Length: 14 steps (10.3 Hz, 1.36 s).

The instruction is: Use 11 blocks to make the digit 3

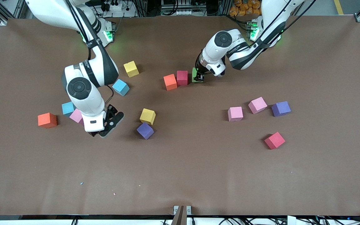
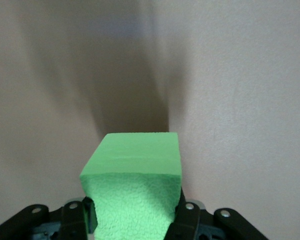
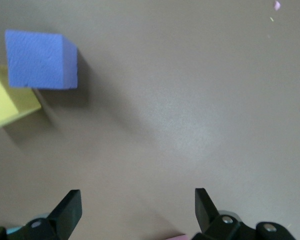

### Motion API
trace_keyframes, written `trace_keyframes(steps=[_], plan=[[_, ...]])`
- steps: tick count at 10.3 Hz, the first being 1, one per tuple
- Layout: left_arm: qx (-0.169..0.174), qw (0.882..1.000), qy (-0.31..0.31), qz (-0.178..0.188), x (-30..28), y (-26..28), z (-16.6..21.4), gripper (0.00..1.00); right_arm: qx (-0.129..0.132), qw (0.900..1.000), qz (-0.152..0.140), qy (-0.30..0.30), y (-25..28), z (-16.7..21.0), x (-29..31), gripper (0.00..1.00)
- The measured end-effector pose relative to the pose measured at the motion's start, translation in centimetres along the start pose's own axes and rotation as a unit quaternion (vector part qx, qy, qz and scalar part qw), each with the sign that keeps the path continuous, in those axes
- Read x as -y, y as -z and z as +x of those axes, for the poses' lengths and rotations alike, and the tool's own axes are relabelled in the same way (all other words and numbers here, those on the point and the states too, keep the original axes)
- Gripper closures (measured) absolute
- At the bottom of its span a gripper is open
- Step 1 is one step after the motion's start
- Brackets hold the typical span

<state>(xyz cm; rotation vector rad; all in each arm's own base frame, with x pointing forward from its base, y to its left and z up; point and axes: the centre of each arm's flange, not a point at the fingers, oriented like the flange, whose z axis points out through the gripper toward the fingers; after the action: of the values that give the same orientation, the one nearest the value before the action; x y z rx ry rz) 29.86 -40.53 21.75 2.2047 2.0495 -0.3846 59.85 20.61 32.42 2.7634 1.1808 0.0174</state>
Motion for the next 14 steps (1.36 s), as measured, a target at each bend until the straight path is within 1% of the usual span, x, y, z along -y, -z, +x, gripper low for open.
trace_keyframes(steps=[1,3,4,5,6,7,8,9,10,11,12,13,14], plan=[[-0.005,1.000,-0.011,-0.001,0.0,-0.4,0.3,0.45,-0.002,0.999,0.007,-0.038,-0.2,0.4,0.8,0.00],[-0.009,1.000,-0.018,0.003,0.0,-1.3,0.7,0.45,-0.015,0.995,0.038,-0.096,-1.4,1.7,2.6,0.00],[-0.011,1.000,-0.019,0.004,0.0,-1.8,0.7,0.45,-0.014,0.991,0.055,-0.123,-2.6,2.1,3.0,0.00],[-0.013,1.000,-0.016,0.003,0.2,-2.2,0.2,0.45,-0.009,0.984,0.071,-0.165,-3.5,2.3,3.4,0.00],[-0.017,1.000,-0.013,0.002,0.4,-2.7,-0.4,0.45,-0.002,0.972,0.081,-0.219,-3.8,2.4,3.6,0.00],[-0.020,1.000,-0.012,-0.001,0.6,-3.0,-0.9,0.45,0.006,0.957,0.089,-0.275,-3.9,2.4,3.8,0.00],[-0.021,1.000,-0.013,-0.003,0.7,-3.1,-1.3,0.45,0.014,0.936,0.098,-0.338,-3.7,2.7,4.3,0.00],[-0.021,1.000,-0.013,-0.004,0.6,-3.1,-1.3,0.45,0.021,0.911,0.108,-0.397,-3.6,3.0,5.0,0.00],[-0.021,1.000,-0.012,-0.005,0.5,-3.0,-1.3,0.45,0.031,0.882,0.117,-0.455,-3.7,3.4,6.1,0.00],[-0.020,1.000,-0.011,-0.005,0.4,-3.0,-1.3,0.45,0.043,0.852,0.118,-0.508,-4.0,3.8,7.3,0.00],[-0.019,1.000,-0.009,-0.005,0.3,-3.0,-1.3,0.45,0.056,0.822,0.115,-0.555,-4.5,4.3,8.7,0.00],[-0.018,1.000,-0.005,-0.006,0.1,-3.0,-1.4,0.45,0.067,0.795,0.111,-0.593,-5.2,4.9,10.0,0.00],[-0.017,1.000,-0.003,-0.005,0.1,-3.1,-1.6,0.45,0.075,0.780,0.108,-0.612,-5.8,5.4,11.2,0.00]])
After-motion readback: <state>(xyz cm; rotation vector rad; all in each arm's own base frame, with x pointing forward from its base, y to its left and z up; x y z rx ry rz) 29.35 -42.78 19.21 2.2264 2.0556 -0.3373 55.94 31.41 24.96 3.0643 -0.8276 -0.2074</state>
